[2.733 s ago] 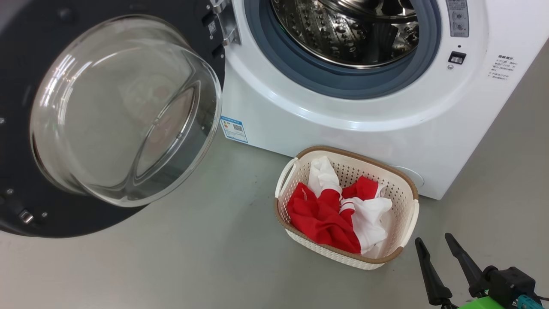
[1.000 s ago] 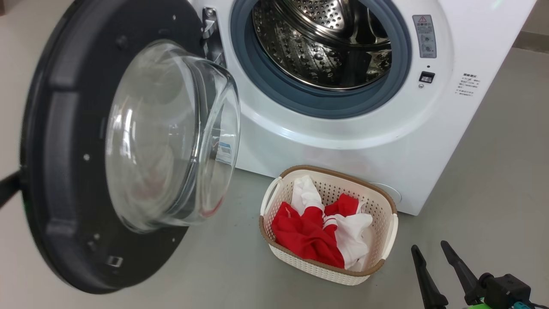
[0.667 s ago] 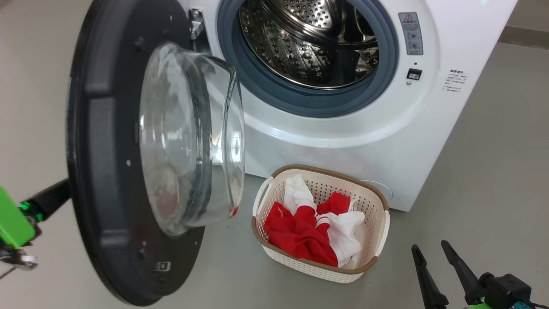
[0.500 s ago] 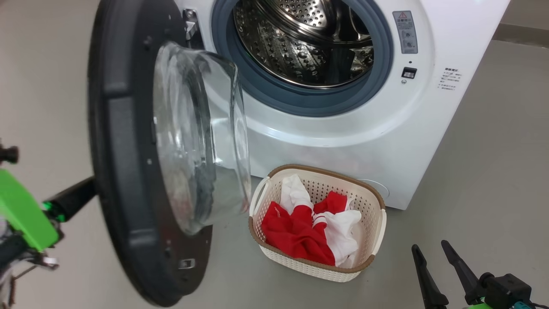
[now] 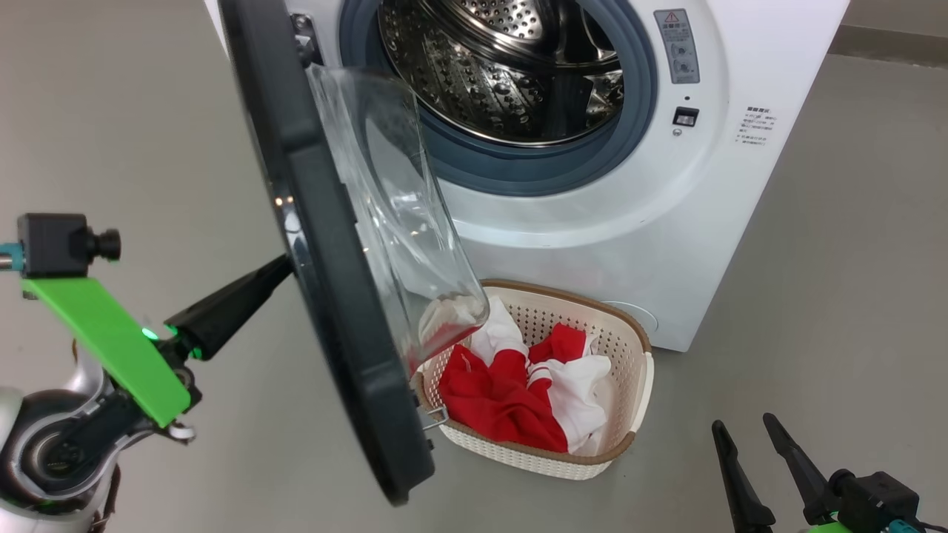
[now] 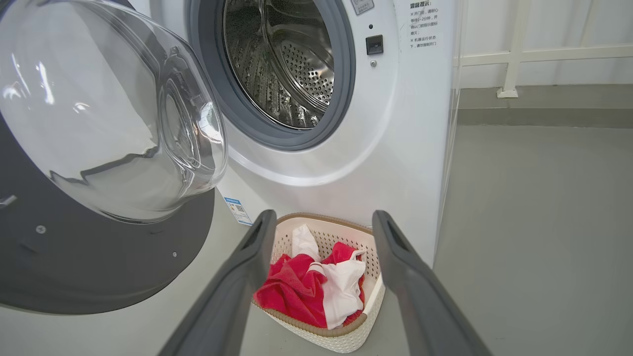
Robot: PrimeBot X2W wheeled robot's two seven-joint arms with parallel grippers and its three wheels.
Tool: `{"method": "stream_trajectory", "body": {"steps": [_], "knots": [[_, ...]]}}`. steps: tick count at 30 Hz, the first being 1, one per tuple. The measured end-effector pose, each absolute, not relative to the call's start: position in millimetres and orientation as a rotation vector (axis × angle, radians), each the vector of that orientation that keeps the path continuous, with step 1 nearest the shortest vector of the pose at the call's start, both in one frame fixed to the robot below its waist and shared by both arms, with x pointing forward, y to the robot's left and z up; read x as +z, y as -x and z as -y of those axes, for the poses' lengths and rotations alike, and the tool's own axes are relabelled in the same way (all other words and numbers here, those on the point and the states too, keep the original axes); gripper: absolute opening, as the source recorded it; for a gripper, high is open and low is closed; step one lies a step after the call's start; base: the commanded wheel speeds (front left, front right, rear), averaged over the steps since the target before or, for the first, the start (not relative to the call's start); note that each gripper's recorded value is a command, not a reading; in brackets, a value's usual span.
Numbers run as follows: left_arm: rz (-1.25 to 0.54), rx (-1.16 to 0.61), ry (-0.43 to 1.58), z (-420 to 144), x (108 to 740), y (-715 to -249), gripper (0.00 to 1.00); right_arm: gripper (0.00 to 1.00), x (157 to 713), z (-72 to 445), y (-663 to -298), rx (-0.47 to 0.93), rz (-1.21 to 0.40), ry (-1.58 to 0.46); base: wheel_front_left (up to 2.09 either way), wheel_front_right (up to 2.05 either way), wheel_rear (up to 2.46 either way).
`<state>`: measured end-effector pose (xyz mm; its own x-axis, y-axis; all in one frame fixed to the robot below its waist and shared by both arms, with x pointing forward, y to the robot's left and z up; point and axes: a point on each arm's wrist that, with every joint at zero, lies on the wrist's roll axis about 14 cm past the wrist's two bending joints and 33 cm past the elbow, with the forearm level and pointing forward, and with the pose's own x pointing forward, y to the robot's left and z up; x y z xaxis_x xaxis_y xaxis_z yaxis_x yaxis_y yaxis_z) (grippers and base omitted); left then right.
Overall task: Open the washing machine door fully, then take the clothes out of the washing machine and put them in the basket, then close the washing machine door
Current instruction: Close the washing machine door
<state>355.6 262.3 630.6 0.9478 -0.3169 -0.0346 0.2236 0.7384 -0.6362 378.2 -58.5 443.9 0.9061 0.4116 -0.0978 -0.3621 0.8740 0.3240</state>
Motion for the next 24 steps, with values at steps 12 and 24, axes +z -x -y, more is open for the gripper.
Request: {"method": "stream_trajectory", "body": {"steps": [12, 24], "knots": [[-0.052, -0.289, 0.692, -259, 640, -365, 0.00, 1.00, 444, 61, -378, 0.396, -0.165, -0.311, 0.00, 0.00, 0.00], [-0.050, -0.080, 0.811, -287, 573, -331, 0.56, 1.00, 452, 50, -377, 0.425, -0.147, -0.312, 0.00, 0.00, 0.00]]}}
